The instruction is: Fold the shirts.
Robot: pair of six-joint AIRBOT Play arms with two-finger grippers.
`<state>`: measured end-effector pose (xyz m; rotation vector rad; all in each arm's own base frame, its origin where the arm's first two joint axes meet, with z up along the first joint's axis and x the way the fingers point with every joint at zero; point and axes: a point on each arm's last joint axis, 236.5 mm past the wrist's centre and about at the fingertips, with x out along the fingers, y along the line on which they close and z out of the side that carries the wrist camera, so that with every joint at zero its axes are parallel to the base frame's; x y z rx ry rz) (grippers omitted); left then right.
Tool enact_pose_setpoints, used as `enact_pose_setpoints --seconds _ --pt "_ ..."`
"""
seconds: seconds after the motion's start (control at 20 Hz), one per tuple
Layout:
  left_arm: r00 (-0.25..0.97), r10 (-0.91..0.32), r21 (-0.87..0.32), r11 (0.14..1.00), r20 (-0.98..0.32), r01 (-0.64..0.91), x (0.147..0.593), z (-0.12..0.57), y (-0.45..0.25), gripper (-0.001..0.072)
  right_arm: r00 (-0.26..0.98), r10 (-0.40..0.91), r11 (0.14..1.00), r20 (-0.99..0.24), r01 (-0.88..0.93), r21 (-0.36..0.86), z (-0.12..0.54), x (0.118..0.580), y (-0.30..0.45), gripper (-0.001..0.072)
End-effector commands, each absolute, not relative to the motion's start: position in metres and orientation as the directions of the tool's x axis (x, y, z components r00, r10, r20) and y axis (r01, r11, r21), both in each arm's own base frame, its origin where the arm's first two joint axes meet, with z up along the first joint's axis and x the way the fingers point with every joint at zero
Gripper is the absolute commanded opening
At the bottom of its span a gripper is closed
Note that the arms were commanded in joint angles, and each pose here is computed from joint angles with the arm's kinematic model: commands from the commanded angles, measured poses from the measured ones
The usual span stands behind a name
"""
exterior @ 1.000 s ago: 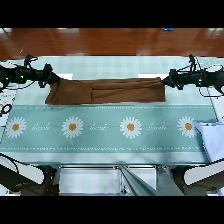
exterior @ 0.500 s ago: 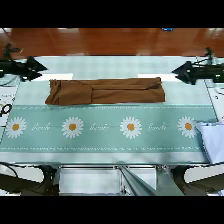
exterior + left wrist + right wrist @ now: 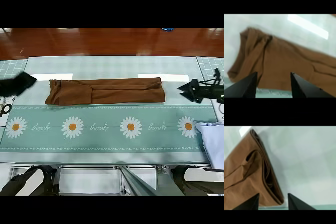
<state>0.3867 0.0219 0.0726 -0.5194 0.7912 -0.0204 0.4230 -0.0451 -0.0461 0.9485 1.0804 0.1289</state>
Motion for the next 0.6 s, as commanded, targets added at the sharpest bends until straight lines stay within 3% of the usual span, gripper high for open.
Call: enact_pose_setpoints --seconds 0.0,0.1,0.55 --pt "0.680 -0.256 -0.451 0.884 -0.687 -0.122 0.360 0.038 -0.020 0.0503 0.492 0.558 0.563 -0.668 0.367 0.740 -0.074 0.429 -0.013 0.0419" --pt "0.666 -0.288 -0.462 0.882 -0.688 -0.095 0.363 0.033 -0.037 0.0503 0.479 0.590 0.532 -0.649 0.374 0.760 -0.083 0.437 0.002 0.0419" --pt "0.648 -0.329 -0.496 0.864 -0.687 -0.086 0.365 0.027 -0.053 0.0502 0.398 0.653 0.548 -0.644 0.338 0.765 -0.099 0.472 0.056 0.0419"
